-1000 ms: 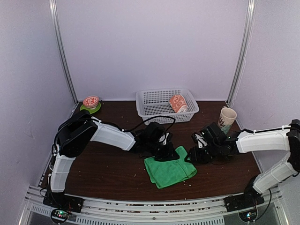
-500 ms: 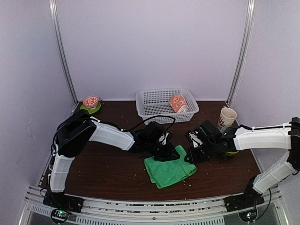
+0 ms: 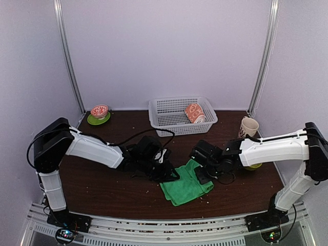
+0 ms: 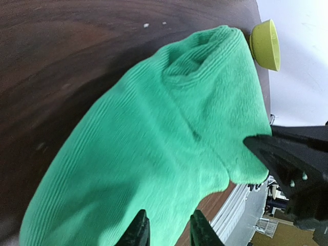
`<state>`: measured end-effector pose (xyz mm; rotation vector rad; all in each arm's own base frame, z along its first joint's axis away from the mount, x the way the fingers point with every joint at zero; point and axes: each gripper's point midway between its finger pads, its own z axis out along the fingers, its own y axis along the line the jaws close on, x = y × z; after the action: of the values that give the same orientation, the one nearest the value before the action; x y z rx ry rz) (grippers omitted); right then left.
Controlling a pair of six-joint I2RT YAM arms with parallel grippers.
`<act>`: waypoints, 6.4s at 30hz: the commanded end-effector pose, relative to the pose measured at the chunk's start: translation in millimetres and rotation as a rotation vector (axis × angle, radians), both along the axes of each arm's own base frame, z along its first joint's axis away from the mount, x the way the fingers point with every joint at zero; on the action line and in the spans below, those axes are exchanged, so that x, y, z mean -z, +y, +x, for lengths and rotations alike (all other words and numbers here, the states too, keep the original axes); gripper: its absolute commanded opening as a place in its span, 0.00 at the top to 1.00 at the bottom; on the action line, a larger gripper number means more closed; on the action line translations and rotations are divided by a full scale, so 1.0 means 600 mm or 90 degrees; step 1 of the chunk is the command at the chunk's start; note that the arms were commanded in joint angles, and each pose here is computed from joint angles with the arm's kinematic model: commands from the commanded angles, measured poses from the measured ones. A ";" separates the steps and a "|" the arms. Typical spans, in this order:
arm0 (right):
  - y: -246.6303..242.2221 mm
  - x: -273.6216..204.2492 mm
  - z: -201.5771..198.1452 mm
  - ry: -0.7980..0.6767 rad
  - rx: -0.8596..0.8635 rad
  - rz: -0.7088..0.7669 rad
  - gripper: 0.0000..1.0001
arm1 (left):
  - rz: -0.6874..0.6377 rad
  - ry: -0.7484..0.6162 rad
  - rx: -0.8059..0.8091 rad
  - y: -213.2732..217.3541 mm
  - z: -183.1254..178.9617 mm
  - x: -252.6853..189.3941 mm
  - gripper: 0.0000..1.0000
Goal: Roll the towels
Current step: Roll the towel at the center of the board.
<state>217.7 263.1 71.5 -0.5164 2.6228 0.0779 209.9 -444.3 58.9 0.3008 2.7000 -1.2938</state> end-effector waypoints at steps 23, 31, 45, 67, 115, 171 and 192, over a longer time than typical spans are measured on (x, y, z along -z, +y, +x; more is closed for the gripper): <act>0.134 0.012 -0.050 0.022 -0.082 0.053 0.66 | 0.011 -0.073 -0.082 0.081 0.004 -0.028 0.73; 0.133 0.035 -0.058 0.053 -0.070 0.101 0.59 | -0.009 -0.090 -0.072 0.047 0.030 -0.054 0.73; 0.119 0.050 -0.058 0.052 -0.059 0.163 0.53 | -0.106 -0.059 -0.032 -0.036 0.059 -0.069 0.73; 0.111 0.056 -0.053 0.054 -0.059 0.165 0.51 | -0.113 -0.072 -0.046 0.002 0.044 -0.107 0.82; 0.080 0.017 -0.012 0.130 -0.020 0.381 0.42 | -0.050 0.018 -0.030 0.001 0.032 0.059 0.86; 0.160 0.010 -0.060 -0.052 -0.121 -0.001 0.73 | -0.074 -0.010 -0.075 0.029 0.032 0.028 0.88; 0.140 0.013 -0.042 -0.094 -0.129 -0.075 0.90 | -0.089 -0.010 -0.071 0.073 -0.006 -0.005 0.79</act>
<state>183.7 353.2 59.4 -0.7958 2.4833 0.0665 211.2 -407.2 41.4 0.1254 2.6170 -1.3921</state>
